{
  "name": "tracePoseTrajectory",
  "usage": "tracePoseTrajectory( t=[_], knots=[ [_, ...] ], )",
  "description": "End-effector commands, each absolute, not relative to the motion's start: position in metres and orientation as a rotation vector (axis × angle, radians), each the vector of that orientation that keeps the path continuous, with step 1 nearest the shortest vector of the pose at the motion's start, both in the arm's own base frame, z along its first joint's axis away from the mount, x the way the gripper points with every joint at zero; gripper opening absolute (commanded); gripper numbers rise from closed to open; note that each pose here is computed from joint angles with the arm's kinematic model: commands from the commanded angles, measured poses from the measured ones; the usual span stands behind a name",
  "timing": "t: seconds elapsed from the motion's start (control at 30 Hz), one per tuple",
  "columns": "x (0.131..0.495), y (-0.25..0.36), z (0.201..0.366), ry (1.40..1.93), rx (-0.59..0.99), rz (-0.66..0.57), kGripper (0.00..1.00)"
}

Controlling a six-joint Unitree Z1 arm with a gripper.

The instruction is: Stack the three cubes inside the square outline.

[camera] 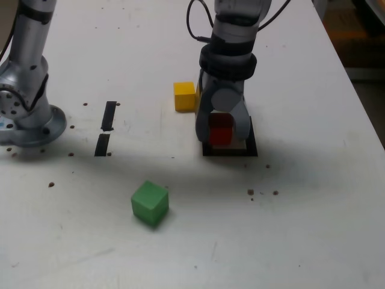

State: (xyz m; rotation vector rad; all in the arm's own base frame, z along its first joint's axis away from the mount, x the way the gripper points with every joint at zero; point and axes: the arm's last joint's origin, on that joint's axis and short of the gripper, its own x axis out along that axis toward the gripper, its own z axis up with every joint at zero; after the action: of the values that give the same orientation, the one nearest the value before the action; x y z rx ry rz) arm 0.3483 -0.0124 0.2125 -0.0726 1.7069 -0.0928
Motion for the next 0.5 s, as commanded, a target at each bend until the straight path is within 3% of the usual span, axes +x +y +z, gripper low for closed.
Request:
tracePoseTrajectory(
  t=[0.0,0.17,0.47],
  knots=[
    [0.3482,-0.0130,0.2105,1.710,-0.071,-0.107,0.63],
    [0.3495,-0.0139,0.2098,1.691,-0.050,-0.162,0.80],
    [0.3501,-0.0138,0.2133,1.665,-0.019,-0.190,0.89]
  ],
)
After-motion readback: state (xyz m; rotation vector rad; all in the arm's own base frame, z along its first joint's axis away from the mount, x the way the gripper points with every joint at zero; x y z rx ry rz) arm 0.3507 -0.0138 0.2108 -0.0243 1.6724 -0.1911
